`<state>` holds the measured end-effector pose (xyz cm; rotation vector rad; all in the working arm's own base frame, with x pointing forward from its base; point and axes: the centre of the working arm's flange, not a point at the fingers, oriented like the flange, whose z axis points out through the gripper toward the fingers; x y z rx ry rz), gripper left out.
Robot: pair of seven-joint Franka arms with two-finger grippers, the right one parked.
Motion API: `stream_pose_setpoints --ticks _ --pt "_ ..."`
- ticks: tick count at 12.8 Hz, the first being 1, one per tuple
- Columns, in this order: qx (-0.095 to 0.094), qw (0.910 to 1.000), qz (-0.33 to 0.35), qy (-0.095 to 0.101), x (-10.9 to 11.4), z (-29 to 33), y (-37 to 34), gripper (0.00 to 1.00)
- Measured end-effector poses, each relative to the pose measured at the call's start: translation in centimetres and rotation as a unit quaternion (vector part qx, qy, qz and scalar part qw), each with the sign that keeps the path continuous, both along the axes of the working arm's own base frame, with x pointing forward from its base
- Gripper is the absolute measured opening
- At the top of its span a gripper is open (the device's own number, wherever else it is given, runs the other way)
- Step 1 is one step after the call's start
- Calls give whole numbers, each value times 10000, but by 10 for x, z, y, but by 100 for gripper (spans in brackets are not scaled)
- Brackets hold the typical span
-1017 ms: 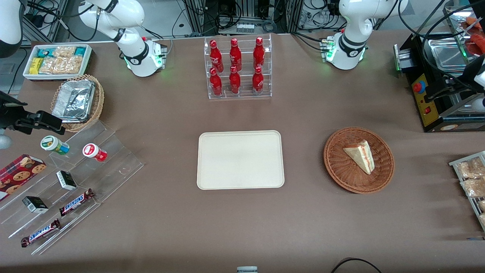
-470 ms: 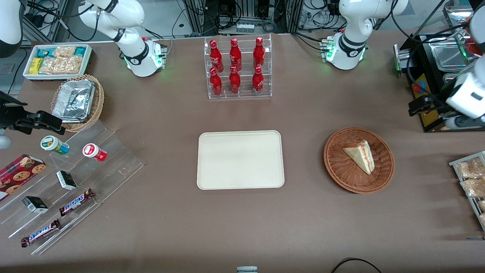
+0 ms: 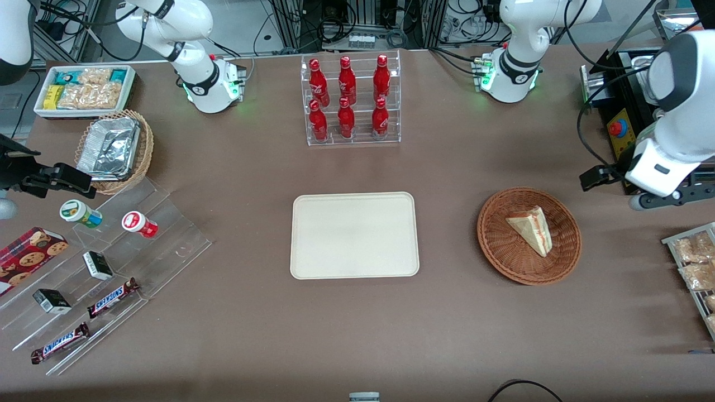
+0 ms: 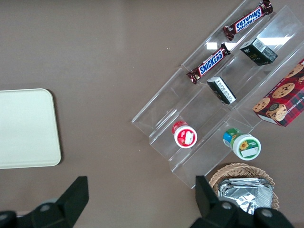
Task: Place sandwich from basket to tray
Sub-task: 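Move the left gripper over the wrapped sandwich in the wicker basket, then lower the left gripper and close it on the sandwich's upright edge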
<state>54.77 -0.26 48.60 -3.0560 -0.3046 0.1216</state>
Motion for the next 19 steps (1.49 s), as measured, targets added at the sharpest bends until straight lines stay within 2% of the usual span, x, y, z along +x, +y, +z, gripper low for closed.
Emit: stream_pose_setpoints --ticks 7,14,19 --pt "98 9942 1071 -9 9 -77 -17 100" --pt "51 9858 1648 -311 0 -156 -23 100" --pt "26 9805 1929 -362 -1 -183 -53 100"
